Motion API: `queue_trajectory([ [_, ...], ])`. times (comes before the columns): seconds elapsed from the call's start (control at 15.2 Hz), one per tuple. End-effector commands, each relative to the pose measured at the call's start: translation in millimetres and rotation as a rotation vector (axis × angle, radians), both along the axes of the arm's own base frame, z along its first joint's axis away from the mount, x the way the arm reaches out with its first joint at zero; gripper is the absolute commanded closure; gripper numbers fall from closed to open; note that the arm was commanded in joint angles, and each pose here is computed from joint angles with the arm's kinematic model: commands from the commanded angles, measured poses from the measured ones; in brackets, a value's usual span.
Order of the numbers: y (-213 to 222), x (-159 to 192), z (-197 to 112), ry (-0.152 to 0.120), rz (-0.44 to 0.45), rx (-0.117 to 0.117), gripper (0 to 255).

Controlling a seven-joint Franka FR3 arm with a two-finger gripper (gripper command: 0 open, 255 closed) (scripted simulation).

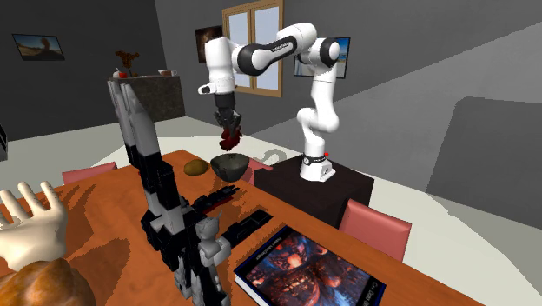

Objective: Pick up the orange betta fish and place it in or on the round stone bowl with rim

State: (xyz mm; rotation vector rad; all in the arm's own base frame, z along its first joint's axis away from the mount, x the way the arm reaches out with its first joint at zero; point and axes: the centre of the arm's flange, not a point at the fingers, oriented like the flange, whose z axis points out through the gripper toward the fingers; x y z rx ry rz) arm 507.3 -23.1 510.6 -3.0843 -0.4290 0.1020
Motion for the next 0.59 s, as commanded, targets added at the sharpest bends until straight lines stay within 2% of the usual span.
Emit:
queue_trajectory([
  [0.0, -23.2, -5.7, 0.6, 0.000, 0.002, 0.000, 255],
  [0.13, -57.5, -14.2, 2.0, 0.000, 0.002, 0.000, 255],
  [0.53, -57.5, -14.2, -29.7, 0.000, 0.002, 0.000, 255],
])
